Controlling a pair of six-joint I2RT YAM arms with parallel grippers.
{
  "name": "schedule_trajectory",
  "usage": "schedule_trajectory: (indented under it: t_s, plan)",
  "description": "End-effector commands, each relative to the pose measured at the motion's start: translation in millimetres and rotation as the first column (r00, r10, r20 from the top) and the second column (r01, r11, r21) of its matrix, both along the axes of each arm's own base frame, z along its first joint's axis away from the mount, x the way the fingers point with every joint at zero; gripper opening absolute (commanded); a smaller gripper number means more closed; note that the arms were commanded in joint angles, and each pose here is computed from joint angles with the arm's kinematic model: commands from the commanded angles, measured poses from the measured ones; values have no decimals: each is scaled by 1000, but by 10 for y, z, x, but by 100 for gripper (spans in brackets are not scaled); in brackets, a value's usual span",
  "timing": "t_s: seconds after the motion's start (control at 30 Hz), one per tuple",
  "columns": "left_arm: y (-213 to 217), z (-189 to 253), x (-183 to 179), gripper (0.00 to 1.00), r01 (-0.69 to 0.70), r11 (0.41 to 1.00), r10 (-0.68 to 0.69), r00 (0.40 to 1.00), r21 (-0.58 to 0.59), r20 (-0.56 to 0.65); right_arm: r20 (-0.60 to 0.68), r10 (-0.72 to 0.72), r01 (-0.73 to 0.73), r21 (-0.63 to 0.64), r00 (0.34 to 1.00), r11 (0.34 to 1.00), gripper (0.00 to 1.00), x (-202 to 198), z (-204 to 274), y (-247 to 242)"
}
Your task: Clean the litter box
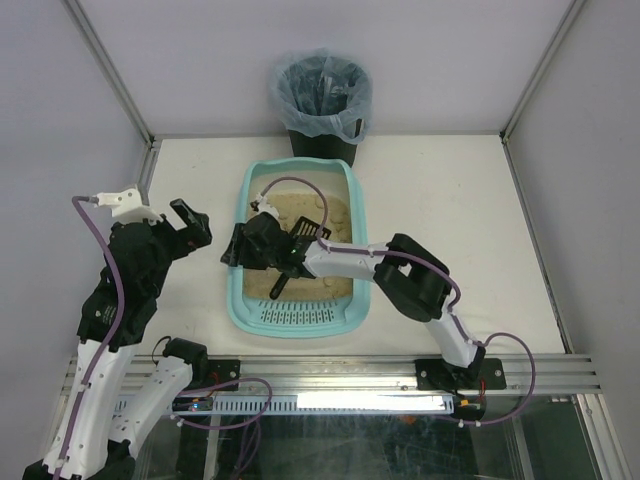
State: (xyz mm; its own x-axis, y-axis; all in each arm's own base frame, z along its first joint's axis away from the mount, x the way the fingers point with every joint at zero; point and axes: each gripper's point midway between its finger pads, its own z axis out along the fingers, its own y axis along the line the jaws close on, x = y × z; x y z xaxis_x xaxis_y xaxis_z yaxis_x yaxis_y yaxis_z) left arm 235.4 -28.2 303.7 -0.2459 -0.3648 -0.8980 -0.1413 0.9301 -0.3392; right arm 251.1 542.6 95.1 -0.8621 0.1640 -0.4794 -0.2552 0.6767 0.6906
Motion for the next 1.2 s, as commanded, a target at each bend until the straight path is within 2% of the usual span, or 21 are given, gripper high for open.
schedule_trajectory:
  t_s: [0.0, 0.07, 0.27, 0.37, 0.67, 0.77, 0.9, 1.07, 1.17]
  plan:
    - [99, 54, -37, 99, -37, 999, 37, 999, 29, 2, 9, 108, -108, -12, 994, 994, 61, -226, -33, 116]
    - [92, 22, -35, 99, -37, 999, 37, 999, 24, -8, 60, 113, -112, -15, 992, 994, 71, -188, 145, 71]
    - [74, 8, -54, 99, -35, 999, 35, 999, 2, -7, 191, 109, -108, -16, 976, 994, 90, -42, 758, -111]
    - [73, 6, -65, 99, -34, 999, 34, 999, -2, -5, 231, 92, -88, -27, 969, 996, 94, 28, 957, -250]
    - [10, -151, -36, 99, -13, 1000, 12, 999, -16, -44, 375, 49, 0, -128, 926, 992, 94, 127, 1434, -892]
    - [-15, -231, -1, 99, -4, 1000, 3, 998, -13, -63, 442, -19, 61, -82, 897, 995, 93, 280, 1788, -1257]
    - [-83, -252, 75, 99, 25, 1000, -26, 997, -14, -70, 471, -156, 183, -10, 868, 983, 91, 698, 2244, -1888]
    - [-182, -326, 239, 99, 63, 998, -64, 994, -6, -85, 496, -307, 348, 10, 812, 937, 90, 1331, 2484, -2591]
    - [-217, -507, 301, 99, 83, 997, -80, 988, 11, -135, 458, -394, 439, 10, 797, 898, 89, 1721, 2477, -2876]
